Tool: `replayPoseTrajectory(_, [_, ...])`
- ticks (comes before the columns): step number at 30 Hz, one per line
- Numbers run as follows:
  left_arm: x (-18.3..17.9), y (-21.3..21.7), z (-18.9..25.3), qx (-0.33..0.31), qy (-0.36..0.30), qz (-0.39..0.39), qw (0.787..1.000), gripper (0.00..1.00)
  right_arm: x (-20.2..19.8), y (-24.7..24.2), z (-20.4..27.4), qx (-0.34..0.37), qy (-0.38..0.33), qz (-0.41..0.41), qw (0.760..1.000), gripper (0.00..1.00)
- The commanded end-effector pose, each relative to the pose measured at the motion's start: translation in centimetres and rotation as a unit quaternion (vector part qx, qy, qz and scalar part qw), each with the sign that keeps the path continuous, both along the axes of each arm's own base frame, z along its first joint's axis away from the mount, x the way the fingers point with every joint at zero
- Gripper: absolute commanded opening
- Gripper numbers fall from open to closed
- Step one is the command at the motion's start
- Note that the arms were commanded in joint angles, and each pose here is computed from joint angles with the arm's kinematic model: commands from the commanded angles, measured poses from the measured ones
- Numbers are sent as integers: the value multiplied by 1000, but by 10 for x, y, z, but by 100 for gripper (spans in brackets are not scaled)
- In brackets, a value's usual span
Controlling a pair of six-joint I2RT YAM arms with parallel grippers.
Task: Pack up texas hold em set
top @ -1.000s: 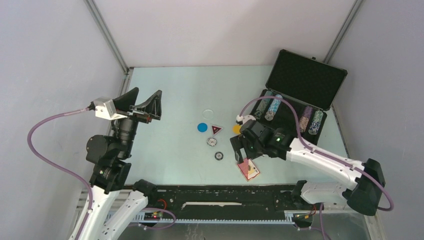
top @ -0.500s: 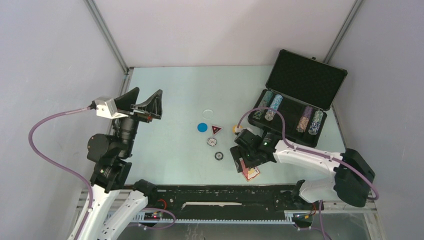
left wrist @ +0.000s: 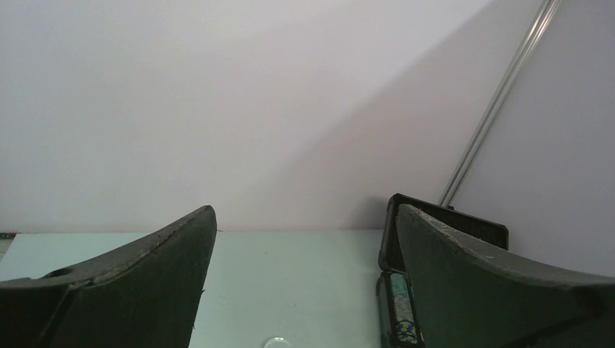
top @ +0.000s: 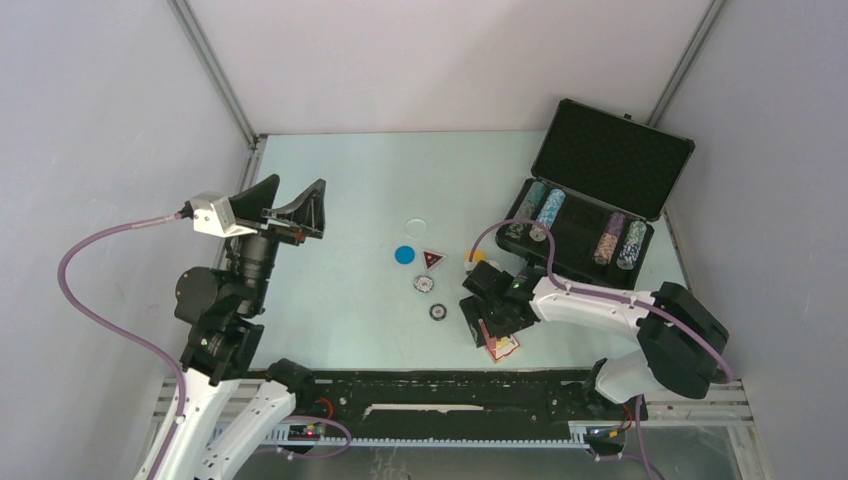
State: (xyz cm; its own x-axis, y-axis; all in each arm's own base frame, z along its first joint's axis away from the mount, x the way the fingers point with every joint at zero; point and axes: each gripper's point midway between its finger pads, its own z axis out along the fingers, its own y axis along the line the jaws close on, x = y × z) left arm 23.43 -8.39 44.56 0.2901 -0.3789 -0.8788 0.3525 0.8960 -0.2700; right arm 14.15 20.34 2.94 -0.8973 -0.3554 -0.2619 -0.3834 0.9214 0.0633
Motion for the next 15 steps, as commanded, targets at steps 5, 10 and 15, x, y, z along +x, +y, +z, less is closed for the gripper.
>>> replayPoseTrajectory(5, [5, -1, -2, 5, -1, 4, 1000, 100, 17, -1, -2, -16, -29, 15, 999, 85])
replayPoseTrajectory(10, [5, -2, -2, 5, -1, 4, 1000, 100, 20, -1, -2, -30, -33, 22, 999, 84])
replayPoseTrajectory(15, [5, -3, -3, 6, 0, 1, 1000, 100, 20, -1, -4, -51, -33, 30, 998, 81])
